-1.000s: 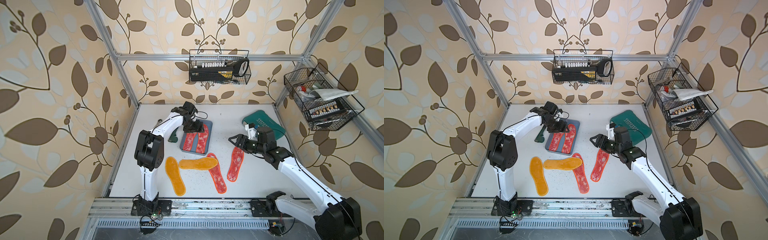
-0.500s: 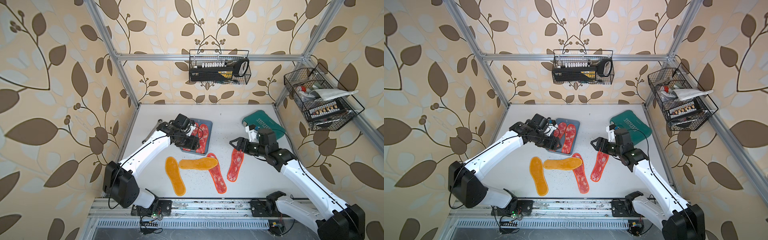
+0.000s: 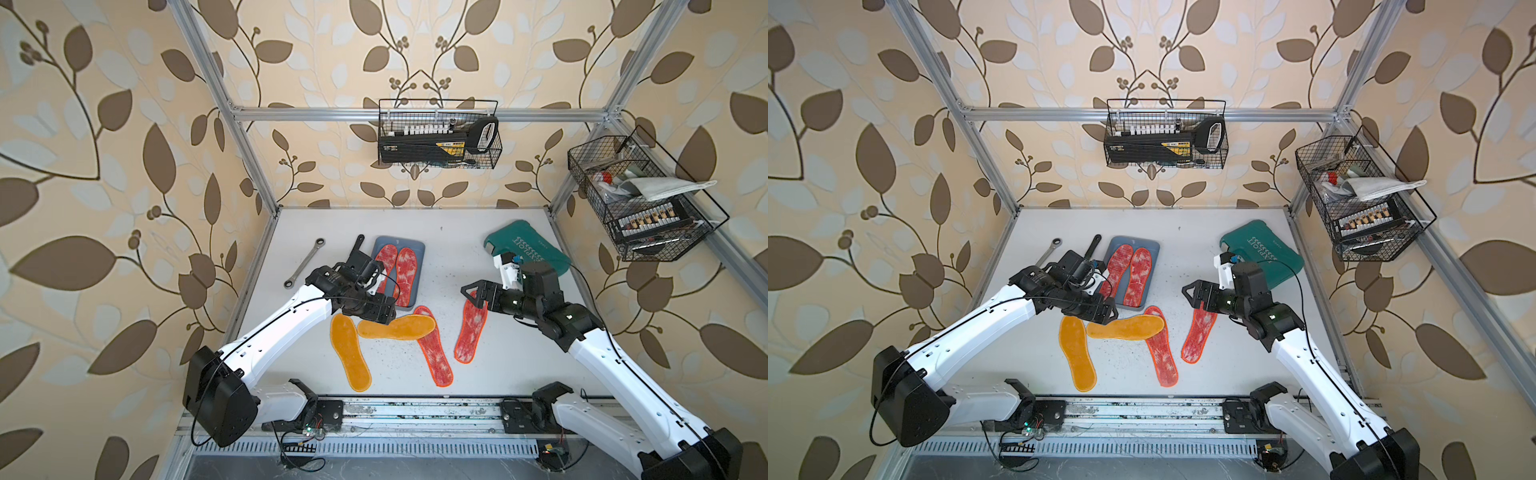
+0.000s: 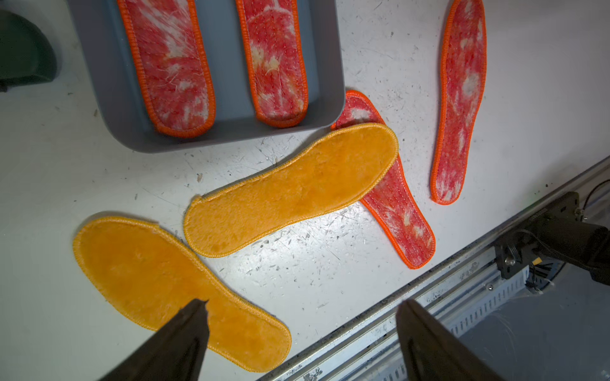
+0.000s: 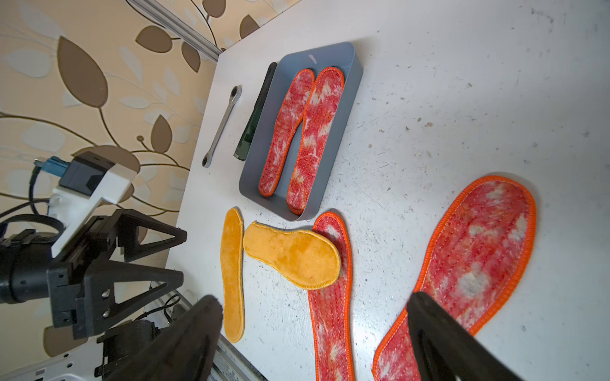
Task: Put the insoles into the storage box
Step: Pick up the insole from the center of the board.
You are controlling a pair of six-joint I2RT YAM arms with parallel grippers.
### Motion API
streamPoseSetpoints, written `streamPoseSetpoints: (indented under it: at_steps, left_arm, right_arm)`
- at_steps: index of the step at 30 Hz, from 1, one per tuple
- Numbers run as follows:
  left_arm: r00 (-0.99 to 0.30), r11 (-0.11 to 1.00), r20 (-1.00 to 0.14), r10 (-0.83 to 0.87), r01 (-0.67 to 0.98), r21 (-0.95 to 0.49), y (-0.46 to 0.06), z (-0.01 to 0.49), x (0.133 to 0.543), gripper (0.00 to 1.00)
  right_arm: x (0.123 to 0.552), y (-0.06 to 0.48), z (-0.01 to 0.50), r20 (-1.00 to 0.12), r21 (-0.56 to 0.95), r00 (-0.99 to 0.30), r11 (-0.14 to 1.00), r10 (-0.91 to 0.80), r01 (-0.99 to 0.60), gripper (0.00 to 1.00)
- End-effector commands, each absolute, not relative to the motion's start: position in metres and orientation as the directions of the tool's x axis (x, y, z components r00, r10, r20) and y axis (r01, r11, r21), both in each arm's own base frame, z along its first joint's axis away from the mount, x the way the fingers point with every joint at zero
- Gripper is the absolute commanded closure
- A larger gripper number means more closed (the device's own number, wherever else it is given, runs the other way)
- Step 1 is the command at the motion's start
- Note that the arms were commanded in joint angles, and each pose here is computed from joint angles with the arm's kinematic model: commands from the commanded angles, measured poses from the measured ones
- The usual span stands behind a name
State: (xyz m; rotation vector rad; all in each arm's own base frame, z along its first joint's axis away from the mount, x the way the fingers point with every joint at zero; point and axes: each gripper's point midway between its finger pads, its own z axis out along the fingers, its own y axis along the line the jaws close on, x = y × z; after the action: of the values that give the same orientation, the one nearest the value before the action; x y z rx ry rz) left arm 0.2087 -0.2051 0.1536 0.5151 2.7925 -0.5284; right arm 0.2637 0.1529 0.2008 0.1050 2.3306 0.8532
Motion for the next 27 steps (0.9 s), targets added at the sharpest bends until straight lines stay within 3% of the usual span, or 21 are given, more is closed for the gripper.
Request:
streamPoseSetpoints:
  at_steps: [1, 15, 27]
  left_arm:
    - [-0.885, 0.861, -0.336, 0.321, 0.421, -0.287, -0.208, 0.154, 0.207, 0.06]
    - [-0.809, 0.776, -0.232, 0.541, 0.586, -0.234, -0.224, 0.092, 0.208, 0.1]
    - [-0.666, 0.634, -0.256, 0.701, 0.746, -0.205, -0.243, 0.062, 0.224, 0.19]
  right_arm:
    - [0.257, 0.151, 0.193, -0.546, 0.578, -0.798, 0.804, 0.255, -0.138, 0.1]
    - [0.249, 0.141, 0.19, -0.579, 0.514, -0.787, 0.845, 0.212, -0.15, 0.1]
    - [0.249, 0.141, 0.187, -0.585, 0.512, -0.783, 0.845, 0.211, -0.154, 0.1]
